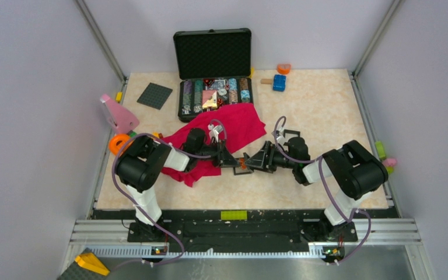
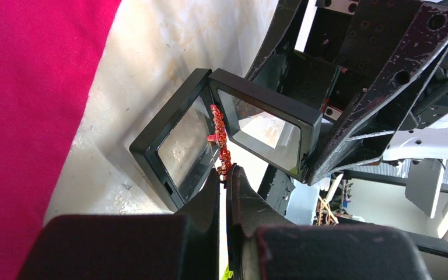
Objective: Remove the brooch from the garment
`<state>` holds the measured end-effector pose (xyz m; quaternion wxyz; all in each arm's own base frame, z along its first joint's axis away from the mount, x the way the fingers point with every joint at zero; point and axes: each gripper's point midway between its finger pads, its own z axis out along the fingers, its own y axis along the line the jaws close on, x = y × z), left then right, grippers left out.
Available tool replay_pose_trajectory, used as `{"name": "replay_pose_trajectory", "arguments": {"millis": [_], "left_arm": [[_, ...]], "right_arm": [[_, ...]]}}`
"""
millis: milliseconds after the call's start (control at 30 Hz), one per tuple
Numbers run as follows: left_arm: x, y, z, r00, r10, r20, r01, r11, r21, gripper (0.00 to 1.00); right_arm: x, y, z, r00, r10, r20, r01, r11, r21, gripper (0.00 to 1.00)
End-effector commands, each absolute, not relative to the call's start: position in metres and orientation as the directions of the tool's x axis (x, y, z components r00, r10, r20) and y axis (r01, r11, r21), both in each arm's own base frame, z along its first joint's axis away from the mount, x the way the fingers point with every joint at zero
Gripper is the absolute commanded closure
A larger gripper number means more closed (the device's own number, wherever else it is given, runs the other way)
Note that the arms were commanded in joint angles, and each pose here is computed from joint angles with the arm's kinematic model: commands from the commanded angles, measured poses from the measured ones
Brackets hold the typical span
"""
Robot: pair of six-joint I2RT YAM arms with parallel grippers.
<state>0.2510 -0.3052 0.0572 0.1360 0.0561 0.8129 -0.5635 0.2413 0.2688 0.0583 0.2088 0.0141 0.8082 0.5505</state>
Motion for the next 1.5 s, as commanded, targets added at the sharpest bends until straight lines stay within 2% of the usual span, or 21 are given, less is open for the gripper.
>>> {"name": "replay_pose_trajectory", "arguments": {"millis": [0,300,400,467,700,900,1033,1233,1467], "left_arm": [[0.254,-0.309,0.064,-0.942,-0.046,-0.333,0.297,0.348,-0.889,1.0],[0.256,-0.306,0.055,-0.944,-0.019,-0.329,0.294,0.402,-0.867,0.99],[0.254,-0.306,0.057,-0.943,-0.007,-0.331,0.302,0.397,-0.867,0.79],[0.255,-0.305,0.06,-0.938,-0.008,-0.346,0.315,0.401,-0.86,0.69],[0.261,-0.301,0.067,-0.922,-0.021,-0.387,0.34,0.439,-0.832,0.61],[0.262,-0.29,0.081,-0.88,-0.046,-0.473,0.396,0.478,-0.784,0.54],[0.261,-0.283,0.078,-0.878,-0.055,-0.476,0.389,0.498,-0.775,0.54],[0.263,-0.269,0.066,-0.879,-0.067,-0.471,0.353,0.572,-0.74,0.67],[0.274,-0.25,0.068,-0.854,-0.14,-0.5,0.314,0.627,-0.713,0.69]], "right_arm": [[0.25,0.278,0.074,-0.891,0.249,-0.38,-0.281,0.356,0.891,0.47],[0.25,0.279,0.075,-0.892,0.246,-0.379,-0.282,0.352,0.893,0.47],[0.25,0.279,0.076,-0.892,0.244,-0.38,-0.284,0.35,0.892,0.47],[0.249,0.28,0.076,-0.894,0.241,-0.378,-0.284,0.349,0.893,0.47],[0.25,0.28,0.078,-0.894,0.238,-0.38,-0.285,0.35,0.892,0.47],[0.25,0.279,0.074,-0.895,0.231,-0.382,-0.283,0.368,0.886,0.47],[0.251,0.279,0.072,-0.896,0.226,-0.381,-0.28,0.379,0.882,0.47],[0.253,0.278,0.07,-0.898,0.23,-0.376,-0.269,0.39,0.881,0.47],[0.258,0.272,0.051,-0.908,0.201,-0.368,-0.215,0.531,0.82,0.44]]}}
